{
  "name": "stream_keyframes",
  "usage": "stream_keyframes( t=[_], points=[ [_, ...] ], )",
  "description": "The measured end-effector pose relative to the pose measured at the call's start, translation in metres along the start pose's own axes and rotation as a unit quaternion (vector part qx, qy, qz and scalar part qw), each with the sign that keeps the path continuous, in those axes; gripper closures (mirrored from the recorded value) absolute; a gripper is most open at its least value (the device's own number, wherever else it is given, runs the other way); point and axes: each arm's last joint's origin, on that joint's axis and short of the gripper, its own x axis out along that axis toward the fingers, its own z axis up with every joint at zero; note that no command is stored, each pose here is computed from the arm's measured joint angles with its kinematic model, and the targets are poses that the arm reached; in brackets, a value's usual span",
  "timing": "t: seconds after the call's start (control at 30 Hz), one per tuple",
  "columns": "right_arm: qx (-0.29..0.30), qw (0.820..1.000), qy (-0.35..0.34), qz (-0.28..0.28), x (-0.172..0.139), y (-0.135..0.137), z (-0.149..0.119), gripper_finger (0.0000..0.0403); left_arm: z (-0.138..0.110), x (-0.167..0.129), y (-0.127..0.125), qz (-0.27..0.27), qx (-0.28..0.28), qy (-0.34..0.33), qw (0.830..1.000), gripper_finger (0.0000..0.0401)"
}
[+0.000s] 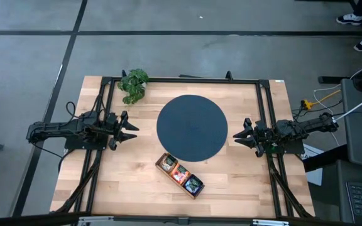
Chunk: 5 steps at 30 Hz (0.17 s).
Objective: Pick & Place Tea
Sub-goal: Return to Home Position
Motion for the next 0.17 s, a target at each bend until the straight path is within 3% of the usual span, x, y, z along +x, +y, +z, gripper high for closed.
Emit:
stream_keyframes(
  t=[0.17],
  points=[
    [0.000, 1.000, 0.000, 0.000, 0.0000, 0.0000, 0.0000, 0.0301, 0.0000, 0.0000, 0.0000, 0.000, 0.000, 0.000, 1.000, 0.0244]
  ],
)
